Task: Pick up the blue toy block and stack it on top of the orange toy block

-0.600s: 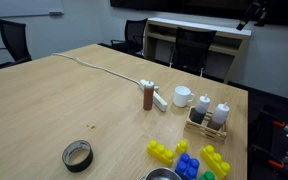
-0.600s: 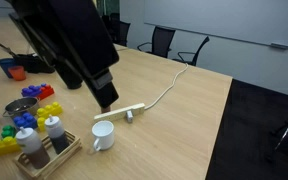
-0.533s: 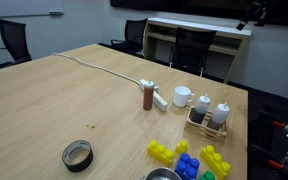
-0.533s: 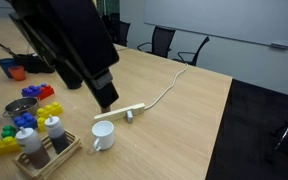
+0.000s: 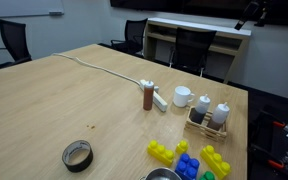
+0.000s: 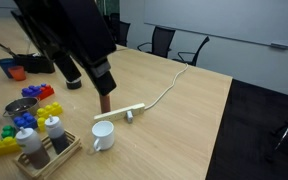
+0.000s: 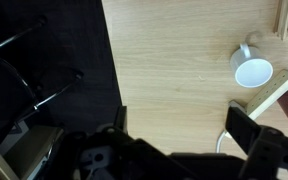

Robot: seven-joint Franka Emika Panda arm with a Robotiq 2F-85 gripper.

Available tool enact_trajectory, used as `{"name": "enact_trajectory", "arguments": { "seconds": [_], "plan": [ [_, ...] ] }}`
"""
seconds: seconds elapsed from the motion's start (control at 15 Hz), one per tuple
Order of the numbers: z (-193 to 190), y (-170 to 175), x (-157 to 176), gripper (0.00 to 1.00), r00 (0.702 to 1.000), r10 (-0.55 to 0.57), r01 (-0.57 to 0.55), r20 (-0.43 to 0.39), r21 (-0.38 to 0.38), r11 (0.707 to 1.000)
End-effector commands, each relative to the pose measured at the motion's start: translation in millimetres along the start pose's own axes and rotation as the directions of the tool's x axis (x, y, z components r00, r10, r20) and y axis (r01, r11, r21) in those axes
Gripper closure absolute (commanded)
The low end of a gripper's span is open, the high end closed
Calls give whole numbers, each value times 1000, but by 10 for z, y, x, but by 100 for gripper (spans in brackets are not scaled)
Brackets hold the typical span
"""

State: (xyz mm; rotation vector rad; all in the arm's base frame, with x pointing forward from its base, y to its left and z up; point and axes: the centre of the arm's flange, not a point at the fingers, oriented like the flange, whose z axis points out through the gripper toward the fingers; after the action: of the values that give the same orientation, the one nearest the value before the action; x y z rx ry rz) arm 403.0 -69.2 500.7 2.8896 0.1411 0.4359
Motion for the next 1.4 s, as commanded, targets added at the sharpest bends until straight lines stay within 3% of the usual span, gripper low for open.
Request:
{"name": "enact_trajectory", "arguments": {
  "seconds": [0.0, 0.33, 0.53, 0.6, 1.07, 1.33],
  "plan": [
    [-9, -281, 288, 0, 997, -77, 77, -24, -8, 997],
    [-46, -1065, 544, 0, 963, -256, 254, -84, -40, 966],
    [1, -1440, 589, 0, 911, -385, 371, -150, -111, 922],
    [-59, -1388, 526, 0, 933, -340, 334, -121, -69, 940],
    [-38, -1398, 531, 0, 933, -339, 332, -122, -68, 941],
    [-61, -1743, 555, 0, 894, -424, 432, -144, 24, 902]
  ]
}}
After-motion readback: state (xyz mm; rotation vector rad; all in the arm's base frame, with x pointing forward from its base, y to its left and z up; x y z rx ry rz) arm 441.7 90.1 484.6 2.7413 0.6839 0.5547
